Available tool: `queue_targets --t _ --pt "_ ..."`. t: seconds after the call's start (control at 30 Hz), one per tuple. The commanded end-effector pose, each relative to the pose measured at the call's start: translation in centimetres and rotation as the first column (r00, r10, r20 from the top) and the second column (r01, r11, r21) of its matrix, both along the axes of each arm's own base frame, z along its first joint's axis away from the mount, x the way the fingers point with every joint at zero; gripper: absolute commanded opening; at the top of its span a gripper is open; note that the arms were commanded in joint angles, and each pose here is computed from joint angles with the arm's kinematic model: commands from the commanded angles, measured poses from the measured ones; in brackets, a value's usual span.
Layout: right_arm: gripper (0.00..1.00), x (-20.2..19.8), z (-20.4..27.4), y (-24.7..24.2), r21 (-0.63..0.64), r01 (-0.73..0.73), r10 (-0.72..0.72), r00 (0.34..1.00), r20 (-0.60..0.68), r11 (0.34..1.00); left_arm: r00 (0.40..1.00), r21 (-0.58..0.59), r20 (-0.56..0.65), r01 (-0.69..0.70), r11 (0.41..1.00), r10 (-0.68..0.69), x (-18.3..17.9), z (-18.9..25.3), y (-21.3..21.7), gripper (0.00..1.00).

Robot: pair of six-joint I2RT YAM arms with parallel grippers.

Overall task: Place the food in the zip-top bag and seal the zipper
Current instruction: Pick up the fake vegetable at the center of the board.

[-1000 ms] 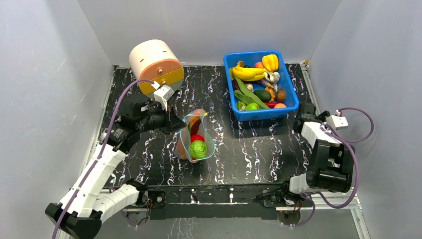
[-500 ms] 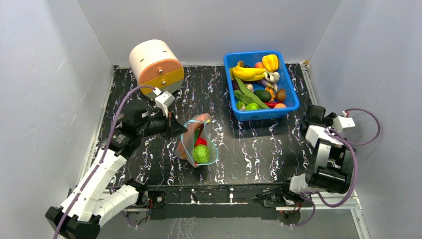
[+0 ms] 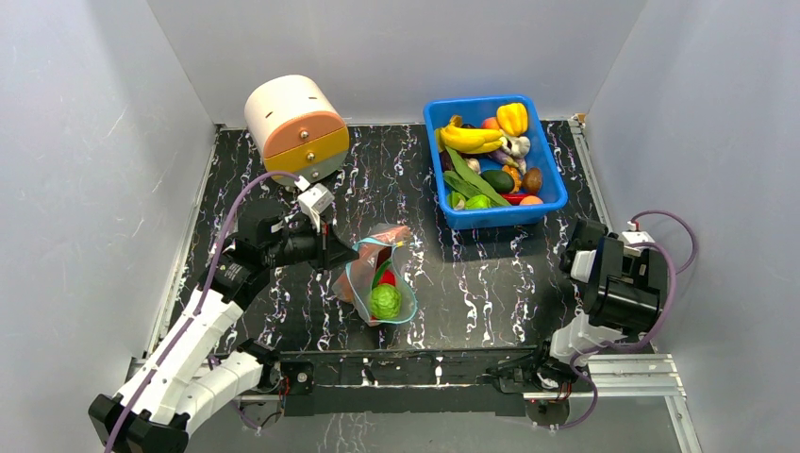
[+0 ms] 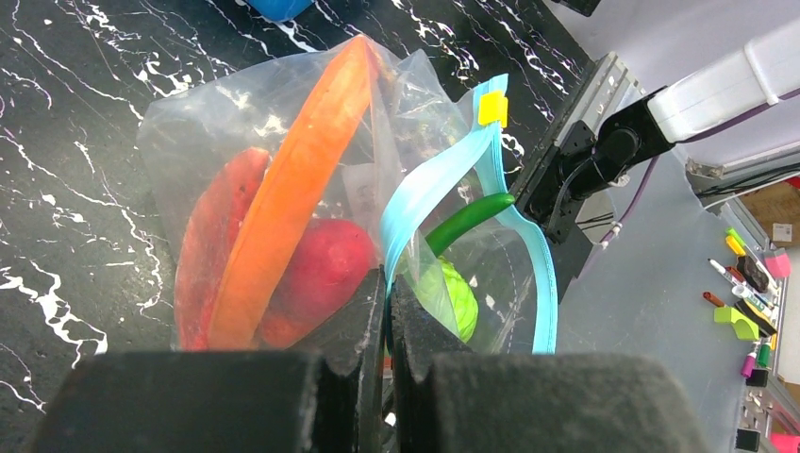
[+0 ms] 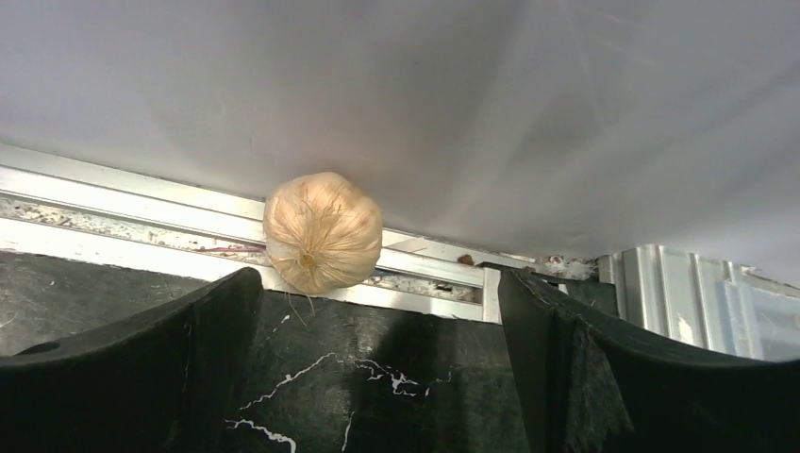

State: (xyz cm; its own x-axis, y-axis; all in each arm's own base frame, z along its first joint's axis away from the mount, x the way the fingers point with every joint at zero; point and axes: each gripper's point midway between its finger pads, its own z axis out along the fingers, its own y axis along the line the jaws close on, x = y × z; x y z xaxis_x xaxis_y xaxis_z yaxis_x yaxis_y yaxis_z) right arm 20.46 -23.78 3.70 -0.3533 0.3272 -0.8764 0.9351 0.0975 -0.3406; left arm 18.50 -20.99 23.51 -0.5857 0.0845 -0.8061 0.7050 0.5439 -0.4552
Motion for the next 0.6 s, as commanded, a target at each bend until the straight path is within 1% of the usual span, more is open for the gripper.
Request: queue_targets --t 0.0,0.1,0.23,0.37,0.57 --pt "0.98 1.0 1.3 -0.9 -0.079 -0.004 0.012 0.994 0.107 0.997 0.997 -0.015 0.067 0.042 0.999 -0.041 -0.3 1.6 -0.3 0.0" --pt "0.96 1.2 0.9 -1.0 -0.08 -0.022 0.031 0.992 0.12 0.997 0.996 -0.005 0.069 0.056 0.998 -0.056 -0.4 1.7 -0.5 0.0" --pt "0.92 2.0 0.0 -1.3 -0.068 -0.038 0.044 0.995 0.088 0.997 0.996 -0.003 0.068 0.057 0.998 -0.056 -0.5 1.5 -0.6 0.0" --pt "0.92 2.6 -0.5 -1.8 -0.065 -0.032 0.036 0.997 0.061 0.997 0.996 0.004 0.07 0.047 0.999 -0.047 -0.3 1.2 -0.5 0.0" --pt "0.86 2.8 -1.0 -2.2 -0.039 -0.048 0.051 0.995 0.081 0.998 0.997 0.002 0.058 0.046 0.999 -0.046 -0.2 0.8 -0.7 0.0"
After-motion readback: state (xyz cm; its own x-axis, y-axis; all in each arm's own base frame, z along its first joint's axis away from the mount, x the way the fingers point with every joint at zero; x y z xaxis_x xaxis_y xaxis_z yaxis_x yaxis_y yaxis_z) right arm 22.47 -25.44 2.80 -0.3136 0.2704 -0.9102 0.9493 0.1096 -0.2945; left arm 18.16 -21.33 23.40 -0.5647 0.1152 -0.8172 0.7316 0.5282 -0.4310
